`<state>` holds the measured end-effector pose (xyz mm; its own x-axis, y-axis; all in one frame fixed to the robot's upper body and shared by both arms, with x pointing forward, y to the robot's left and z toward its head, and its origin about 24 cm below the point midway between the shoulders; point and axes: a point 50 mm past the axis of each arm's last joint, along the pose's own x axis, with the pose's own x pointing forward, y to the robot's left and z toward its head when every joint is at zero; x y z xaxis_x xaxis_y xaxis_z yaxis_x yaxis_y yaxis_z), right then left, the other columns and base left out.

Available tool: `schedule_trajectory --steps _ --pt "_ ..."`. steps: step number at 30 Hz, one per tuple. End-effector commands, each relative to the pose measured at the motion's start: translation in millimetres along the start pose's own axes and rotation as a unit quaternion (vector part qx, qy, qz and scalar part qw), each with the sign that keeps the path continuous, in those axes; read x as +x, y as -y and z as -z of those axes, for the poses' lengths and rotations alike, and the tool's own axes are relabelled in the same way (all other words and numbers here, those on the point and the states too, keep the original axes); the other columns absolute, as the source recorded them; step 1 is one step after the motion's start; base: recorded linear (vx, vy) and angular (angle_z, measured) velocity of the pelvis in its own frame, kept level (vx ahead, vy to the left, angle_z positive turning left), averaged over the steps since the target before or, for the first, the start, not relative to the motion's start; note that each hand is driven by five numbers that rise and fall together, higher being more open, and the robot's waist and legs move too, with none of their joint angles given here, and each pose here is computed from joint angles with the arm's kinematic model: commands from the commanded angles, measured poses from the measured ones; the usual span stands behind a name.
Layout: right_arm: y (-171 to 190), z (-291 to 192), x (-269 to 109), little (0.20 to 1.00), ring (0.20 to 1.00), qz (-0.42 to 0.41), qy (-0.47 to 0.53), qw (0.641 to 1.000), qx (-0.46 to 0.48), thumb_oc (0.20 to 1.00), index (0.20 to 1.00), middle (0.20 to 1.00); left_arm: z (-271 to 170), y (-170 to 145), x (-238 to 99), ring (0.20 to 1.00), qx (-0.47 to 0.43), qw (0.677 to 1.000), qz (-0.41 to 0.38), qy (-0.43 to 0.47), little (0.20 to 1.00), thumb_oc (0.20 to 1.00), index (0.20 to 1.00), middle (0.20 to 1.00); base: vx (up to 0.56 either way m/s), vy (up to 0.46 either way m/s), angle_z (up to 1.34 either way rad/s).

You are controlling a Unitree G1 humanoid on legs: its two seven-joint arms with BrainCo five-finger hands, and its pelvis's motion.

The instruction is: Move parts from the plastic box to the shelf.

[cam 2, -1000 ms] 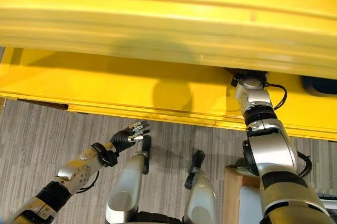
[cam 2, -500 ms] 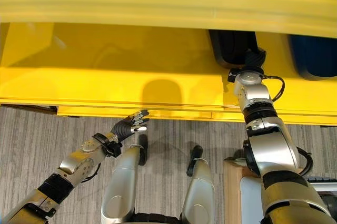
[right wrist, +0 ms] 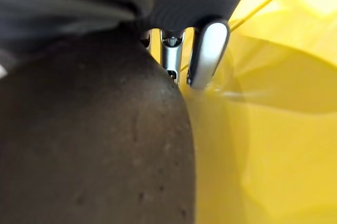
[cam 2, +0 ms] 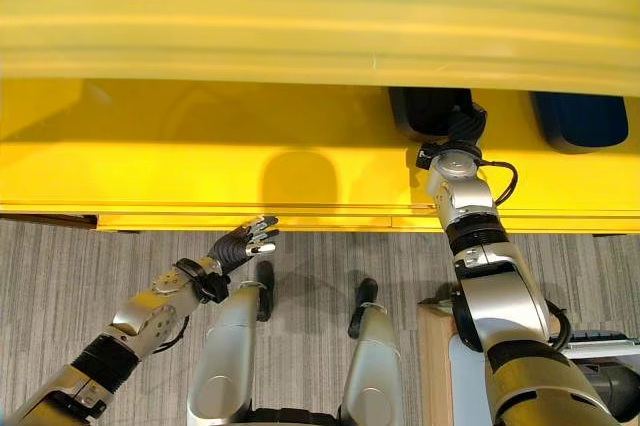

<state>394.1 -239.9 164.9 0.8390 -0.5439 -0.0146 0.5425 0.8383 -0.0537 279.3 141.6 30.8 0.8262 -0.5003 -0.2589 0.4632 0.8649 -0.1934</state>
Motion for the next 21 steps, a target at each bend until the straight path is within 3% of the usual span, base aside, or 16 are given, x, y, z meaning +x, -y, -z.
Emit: schedule_trajectory --steps 1,21 --pt "6.2 75.1 -13.3 0.200 0.200 0.005 -0.131 0.991 -0.035 0.200 0.200 0.200 -10.3 20.6 3.3 1.000 -0.019 0.998 0.034 0.047 1.000 1.000 1.000 1.000 0.00 0.000 0.00" --pt "-0.3 82.8 -18.3 0.200 0.200 -0.001 -0.138 0.988 -0.061 0.200 0.200 0.200 -9.4 26.1 6.3 1.000 -0.029 0.998 0.034 0.052 1.000 1.000 1.000 1.000 0.00 0.015 0.00"
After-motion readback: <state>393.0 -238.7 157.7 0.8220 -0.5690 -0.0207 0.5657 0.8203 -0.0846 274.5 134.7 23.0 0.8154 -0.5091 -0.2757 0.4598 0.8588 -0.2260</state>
